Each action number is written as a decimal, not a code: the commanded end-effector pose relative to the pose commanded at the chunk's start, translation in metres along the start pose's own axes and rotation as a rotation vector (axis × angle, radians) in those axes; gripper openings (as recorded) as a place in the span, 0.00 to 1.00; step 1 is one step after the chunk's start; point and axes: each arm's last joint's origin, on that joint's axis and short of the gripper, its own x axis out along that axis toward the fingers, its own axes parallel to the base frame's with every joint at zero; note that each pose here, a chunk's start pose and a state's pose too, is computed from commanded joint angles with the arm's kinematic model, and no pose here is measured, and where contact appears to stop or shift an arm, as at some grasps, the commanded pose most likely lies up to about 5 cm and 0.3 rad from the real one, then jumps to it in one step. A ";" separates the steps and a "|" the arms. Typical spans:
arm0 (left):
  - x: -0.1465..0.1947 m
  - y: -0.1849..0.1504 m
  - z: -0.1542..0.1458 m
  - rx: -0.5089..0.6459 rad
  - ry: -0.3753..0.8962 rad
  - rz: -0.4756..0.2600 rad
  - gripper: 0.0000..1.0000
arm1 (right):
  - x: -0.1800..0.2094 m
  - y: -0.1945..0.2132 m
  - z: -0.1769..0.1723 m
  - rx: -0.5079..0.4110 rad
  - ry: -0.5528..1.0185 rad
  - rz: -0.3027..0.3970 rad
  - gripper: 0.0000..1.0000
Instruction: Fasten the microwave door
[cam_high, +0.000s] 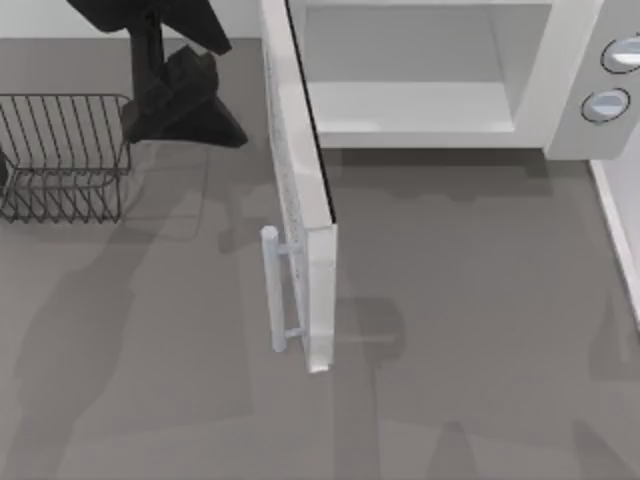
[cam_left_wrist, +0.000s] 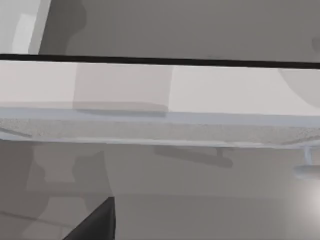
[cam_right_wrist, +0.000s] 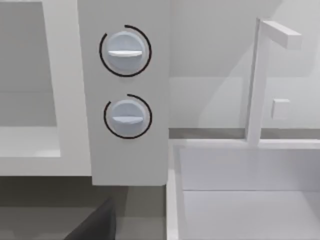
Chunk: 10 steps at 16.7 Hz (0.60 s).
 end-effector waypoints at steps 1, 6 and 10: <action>0.000 0.000 0.000 0.000 0.000 0.000 1.00 | 0.000 0.000 0.000 0.000 0.000 0.000 1.00; 0.009 0.001 0.000 0.000 0.000 0.000 1.00 | 0.000 0.000 0.000 0.000 0.000 0.000 1.00; 0.046 0.003 0.001 0.001 -0.002 0.002 1.00 | 0.000 0.000 0.000 0.000 0.000 0.000 1.00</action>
